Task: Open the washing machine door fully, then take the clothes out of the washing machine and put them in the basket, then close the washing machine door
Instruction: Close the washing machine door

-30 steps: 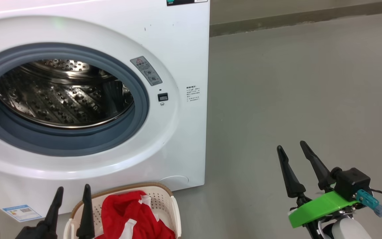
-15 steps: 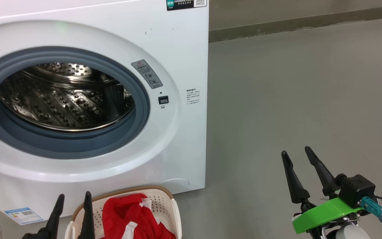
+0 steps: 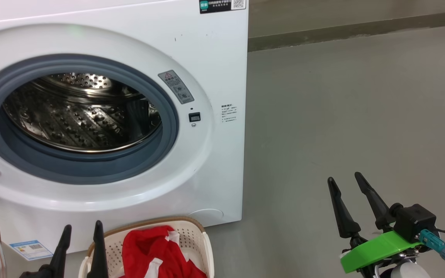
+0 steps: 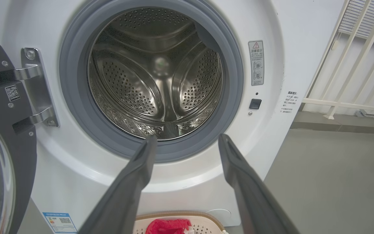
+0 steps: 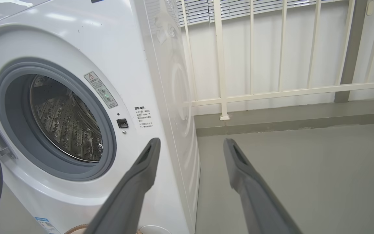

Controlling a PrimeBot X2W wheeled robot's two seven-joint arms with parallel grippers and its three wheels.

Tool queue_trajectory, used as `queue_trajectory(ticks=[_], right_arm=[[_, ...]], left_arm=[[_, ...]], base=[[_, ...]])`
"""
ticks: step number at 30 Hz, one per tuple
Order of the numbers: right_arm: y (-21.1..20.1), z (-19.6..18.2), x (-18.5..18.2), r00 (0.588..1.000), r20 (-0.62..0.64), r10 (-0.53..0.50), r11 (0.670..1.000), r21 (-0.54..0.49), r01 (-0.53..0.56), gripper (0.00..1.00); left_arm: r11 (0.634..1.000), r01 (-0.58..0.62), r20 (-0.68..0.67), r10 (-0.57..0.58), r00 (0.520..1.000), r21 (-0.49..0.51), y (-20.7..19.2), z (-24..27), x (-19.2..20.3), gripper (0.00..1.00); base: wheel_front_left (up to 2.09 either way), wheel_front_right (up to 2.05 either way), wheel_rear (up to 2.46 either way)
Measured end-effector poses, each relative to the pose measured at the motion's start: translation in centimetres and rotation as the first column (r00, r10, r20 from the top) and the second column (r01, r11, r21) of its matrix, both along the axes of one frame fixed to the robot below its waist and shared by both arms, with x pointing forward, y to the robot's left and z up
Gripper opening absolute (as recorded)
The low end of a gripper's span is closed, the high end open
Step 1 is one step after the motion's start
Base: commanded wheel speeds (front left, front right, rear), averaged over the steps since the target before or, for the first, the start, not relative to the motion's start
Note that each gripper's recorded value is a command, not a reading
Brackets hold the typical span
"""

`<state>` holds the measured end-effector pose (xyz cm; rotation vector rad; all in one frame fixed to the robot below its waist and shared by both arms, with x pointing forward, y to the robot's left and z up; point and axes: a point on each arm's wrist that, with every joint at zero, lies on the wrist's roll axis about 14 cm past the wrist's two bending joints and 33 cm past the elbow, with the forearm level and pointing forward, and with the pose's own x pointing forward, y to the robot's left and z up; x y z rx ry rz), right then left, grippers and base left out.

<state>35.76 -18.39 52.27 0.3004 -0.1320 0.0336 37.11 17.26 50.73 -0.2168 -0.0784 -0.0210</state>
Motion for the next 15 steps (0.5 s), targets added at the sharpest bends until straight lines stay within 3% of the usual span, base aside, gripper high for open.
queue_trajectory(ticks=[15], right_arm=[[-0.2, 0.03, -0.23, 1.0, 0.001, -0.002, 1.0, -0.006, 0.002, 1.0]], left_arm=[[1.0, 0.016, 0.01, -0.016, 1.0, 0.008, -0.33, 0.28, -0.55, 1.0]], base=[[-0.06, 0.06, 0.0]])
